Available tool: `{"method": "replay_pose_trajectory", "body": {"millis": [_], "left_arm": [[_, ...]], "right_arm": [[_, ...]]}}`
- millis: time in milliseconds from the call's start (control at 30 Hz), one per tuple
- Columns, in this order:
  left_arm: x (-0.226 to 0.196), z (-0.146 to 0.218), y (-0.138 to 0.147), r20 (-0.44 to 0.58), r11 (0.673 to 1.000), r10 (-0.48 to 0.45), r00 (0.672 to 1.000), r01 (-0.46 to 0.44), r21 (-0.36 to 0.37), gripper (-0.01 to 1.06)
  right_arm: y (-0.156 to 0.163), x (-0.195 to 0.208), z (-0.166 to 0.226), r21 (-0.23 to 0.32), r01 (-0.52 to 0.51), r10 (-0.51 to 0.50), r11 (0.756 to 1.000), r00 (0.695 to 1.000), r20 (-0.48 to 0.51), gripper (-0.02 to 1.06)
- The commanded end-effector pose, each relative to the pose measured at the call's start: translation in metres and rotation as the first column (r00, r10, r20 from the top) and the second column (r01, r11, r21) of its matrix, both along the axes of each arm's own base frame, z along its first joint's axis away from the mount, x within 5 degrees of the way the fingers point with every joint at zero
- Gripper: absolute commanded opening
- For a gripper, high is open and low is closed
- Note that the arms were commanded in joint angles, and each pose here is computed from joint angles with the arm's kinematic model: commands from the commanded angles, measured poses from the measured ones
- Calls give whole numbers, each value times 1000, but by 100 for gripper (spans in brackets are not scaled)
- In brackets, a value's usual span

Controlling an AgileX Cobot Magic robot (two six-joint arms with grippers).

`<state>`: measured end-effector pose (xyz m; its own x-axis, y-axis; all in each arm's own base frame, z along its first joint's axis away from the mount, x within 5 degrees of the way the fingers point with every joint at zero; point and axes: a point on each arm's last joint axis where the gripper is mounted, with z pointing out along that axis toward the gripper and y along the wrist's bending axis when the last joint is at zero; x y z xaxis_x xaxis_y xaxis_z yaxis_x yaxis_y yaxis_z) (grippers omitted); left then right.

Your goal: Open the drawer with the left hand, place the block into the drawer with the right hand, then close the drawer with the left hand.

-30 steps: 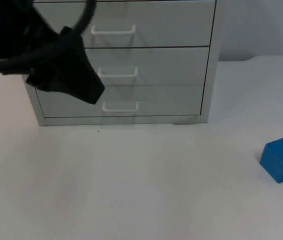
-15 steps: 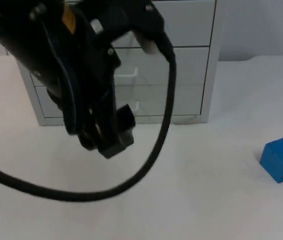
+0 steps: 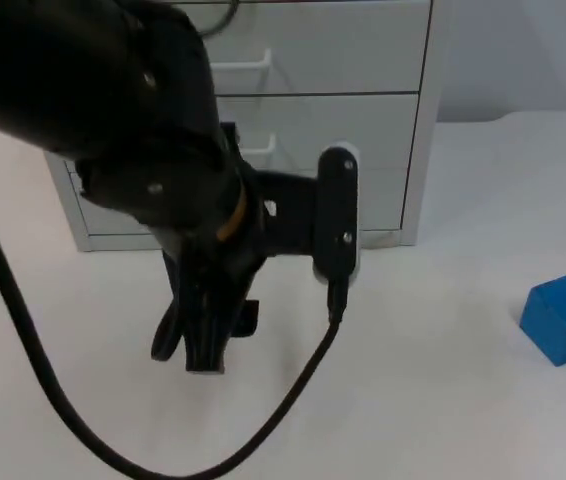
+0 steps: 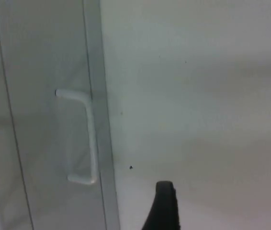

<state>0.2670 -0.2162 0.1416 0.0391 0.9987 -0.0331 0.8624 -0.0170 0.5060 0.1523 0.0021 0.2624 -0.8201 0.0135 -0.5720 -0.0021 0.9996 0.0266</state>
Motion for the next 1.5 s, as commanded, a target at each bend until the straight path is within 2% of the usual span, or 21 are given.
{"method": "replay_pose_trajectory", "body": {"millis": [0,100,200,233,267,400,600,700,867,1167,1400,1467], "left_arm": [[8,-9,-1,17,999,-53,998,53,4,67],[14,-15,1,14,998,-57,998,58,-29,67],[24,-18,5,25,994,-44,999,46,-99,67],[24,-18,5,25,994,-44,999,46,-99,67],[29,-17,8,38,990,-31,999,36,-139,67],[38,-15,16,57,985,-17,998,27,-170,67],[47,-16,22,75,987,-25,997,36,-155,67],[62,-17,22,80,986,67,995,-54,-157,67],[75,-21,18,91,988,95,991,-83,-127,67],[76,-36,17,62,990,93,994,-86,-112,67],[79,-47,12,56,993,46,997,-40,-114,67],[83,-50,11,56,991,76,996,-70,-112,67]], "right_arm": [[-1,1,2,-6,2,-2,1000,1000,16,105],[-1,0,2,-6,2,-2,1000,1000,14,105],[-1,0,2,-6,2,-2,1000,1000,14,105],[-1,0,2,-6,2,-2,1000,1000,14,105],[-1,1,2,-6,2,-2,1000,1000,16,105],[-1,1,3,-7,2,-2,1000,1000,24,105],[-1,2,3,-7,2,-2,1000,999,33,105],[-1,2,3,-7,2,-2,1000,999,33,105],[-1,2,3,-7,3,-2,1000,999,36,105],[-1,2,3,-7,3,-2,1000,999,36,105],[-1,2,3,-7,3,-2,1000,999,40,105],[-1,2,3,-7,3,-2,1000,999,40,105]]}}
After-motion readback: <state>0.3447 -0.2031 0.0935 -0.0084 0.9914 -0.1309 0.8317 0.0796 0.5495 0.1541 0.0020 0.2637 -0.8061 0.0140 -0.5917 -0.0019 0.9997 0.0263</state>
